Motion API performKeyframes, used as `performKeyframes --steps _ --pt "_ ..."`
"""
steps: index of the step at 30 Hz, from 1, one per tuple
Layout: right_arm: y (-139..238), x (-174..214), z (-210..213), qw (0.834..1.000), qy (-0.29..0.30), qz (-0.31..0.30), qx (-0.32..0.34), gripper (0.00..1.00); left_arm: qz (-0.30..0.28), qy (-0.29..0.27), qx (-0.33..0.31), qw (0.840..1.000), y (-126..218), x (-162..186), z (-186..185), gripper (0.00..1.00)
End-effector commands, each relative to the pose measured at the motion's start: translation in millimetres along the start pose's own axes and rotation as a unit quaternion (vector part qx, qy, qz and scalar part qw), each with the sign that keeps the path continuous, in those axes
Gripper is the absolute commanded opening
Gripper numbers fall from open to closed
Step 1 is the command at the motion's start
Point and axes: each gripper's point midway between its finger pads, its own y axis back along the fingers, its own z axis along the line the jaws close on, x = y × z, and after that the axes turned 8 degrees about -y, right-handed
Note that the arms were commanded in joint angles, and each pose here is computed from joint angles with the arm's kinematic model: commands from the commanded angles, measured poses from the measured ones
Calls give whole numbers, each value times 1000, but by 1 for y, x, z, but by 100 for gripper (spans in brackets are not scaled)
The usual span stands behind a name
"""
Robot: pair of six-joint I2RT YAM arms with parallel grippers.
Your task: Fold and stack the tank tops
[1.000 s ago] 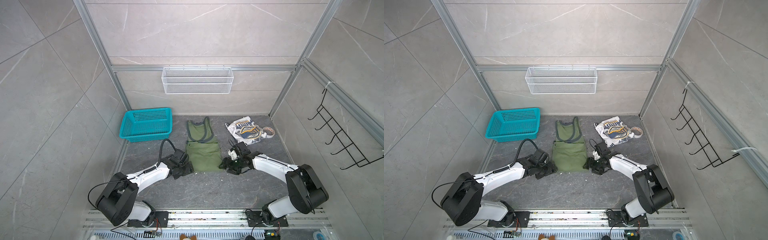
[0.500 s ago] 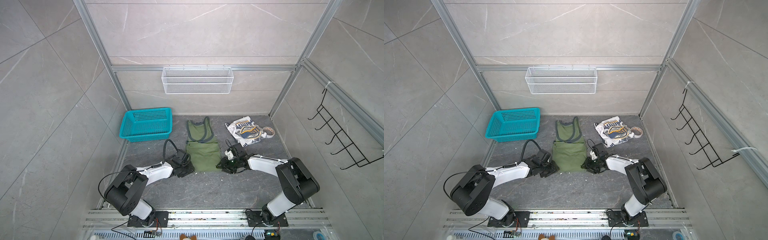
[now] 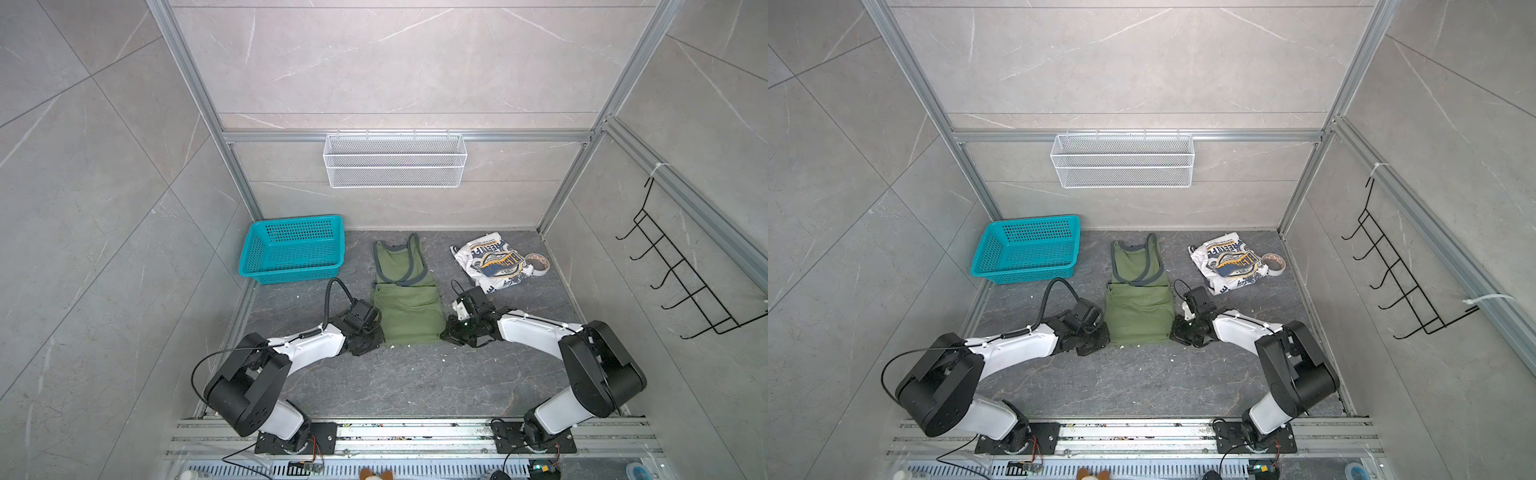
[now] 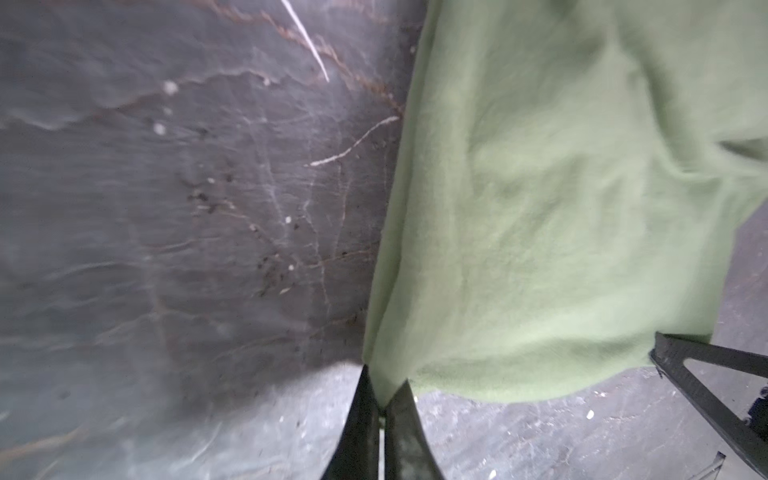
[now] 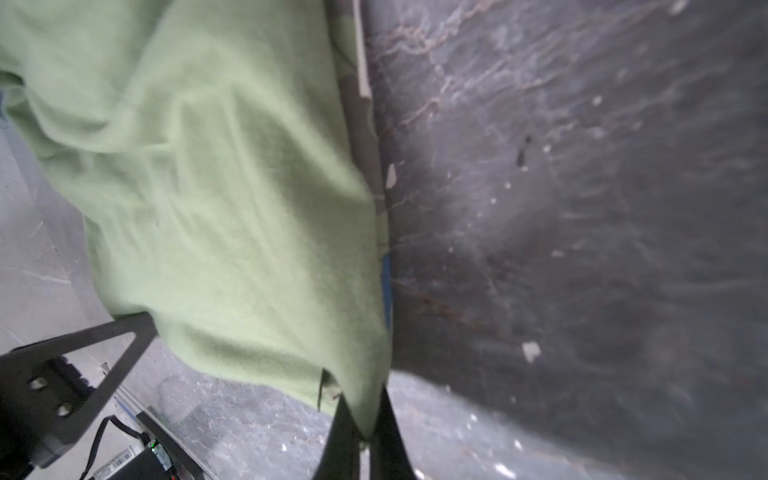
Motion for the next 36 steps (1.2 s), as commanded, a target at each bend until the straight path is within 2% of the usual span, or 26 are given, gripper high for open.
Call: performKeyframes --steps 1,6,9,13,17,25,29,36 --pt "10 4 -6 999 17 -5 32 0 -18 -9 -39 999 18 -6 14 0" --pt "22 13 8 999 34 -3 31 0 -16 -9 -18 1000 37 -5 1 0" --pt "37 6 25 999 43 -13 25 1 -31 -16 -4 999 56 -21 -15 0" --pt "60 -23 59 997 60 -46 25 1 -63 -29 5 998 77 -63 -39 0" --pt "75 -67 93 994 71 -83 22 1 -86 -14 4 996 82 -122 -48 0" --pt "77 -163 151 982 101 -161 -10 1 -150 -12 16 988 63 -235 -69 0" --pt "66 -204 168 976 107 -187 -19 1 -174 -9 21 985 46 -275 -73 0" --pt "48 -252 183 969 115 -220 -23 2 -203 -10 40 978 20 -328 -79 0"
